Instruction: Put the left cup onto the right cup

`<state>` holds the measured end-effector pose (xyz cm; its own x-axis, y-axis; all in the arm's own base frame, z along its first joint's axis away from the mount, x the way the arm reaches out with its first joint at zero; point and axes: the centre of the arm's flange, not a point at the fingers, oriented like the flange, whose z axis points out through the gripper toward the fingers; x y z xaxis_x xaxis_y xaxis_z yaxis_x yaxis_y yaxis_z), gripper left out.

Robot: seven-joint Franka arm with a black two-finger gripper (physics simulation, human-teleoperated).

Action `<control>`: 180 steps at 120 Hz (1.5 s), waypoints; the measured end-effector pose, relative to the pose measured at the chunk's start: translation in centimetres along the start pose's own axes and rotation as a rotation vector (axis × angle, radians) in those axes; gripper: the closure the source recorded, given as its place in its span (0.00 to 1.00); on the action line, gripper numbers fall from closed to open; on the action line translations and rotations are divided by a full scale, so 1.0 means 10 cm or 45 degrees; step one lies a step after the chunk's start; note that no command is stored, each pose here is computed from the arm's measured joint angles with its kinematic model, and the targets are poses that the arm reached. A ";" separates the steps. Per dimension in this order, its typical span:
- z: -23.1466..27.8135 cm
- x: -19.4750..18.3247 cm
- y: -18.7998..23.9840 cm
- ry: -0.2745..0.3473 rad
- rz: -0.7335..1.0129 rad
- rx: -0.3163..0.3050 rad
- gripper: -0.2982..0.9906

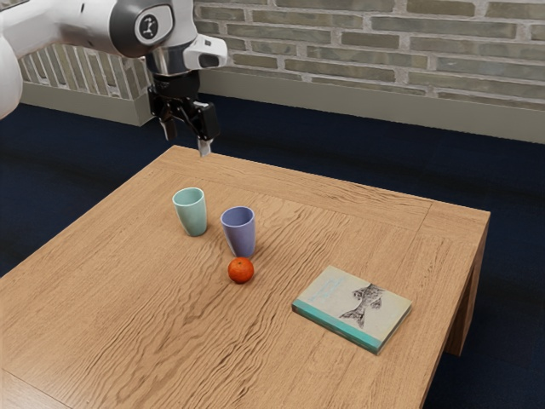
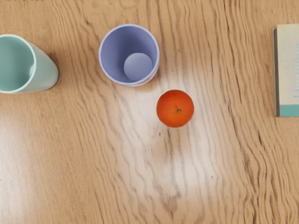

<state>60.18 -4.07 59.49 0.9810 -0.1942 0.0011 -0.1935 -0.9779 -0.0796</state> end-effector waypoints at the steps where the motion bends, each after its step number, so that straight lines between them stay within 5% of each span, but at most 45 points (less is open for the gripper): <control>1: 0.00 0.00 0.00 0.000 0.000 0.000 0.23; 48: 0.40 0.18 -0.30 -0.034 -0.062 0.007 0.23; 87: 1.17 0.45 -0.85 -0.113 -0.203 -0.079 0.27; 180: 2.38 1.01 -1.52 -0.085 -0.187 -0.101 0.42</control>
<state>73.44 10.63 37.02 0.9972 -0.0456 -0.0596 -0.0460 -0.9989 -0.0044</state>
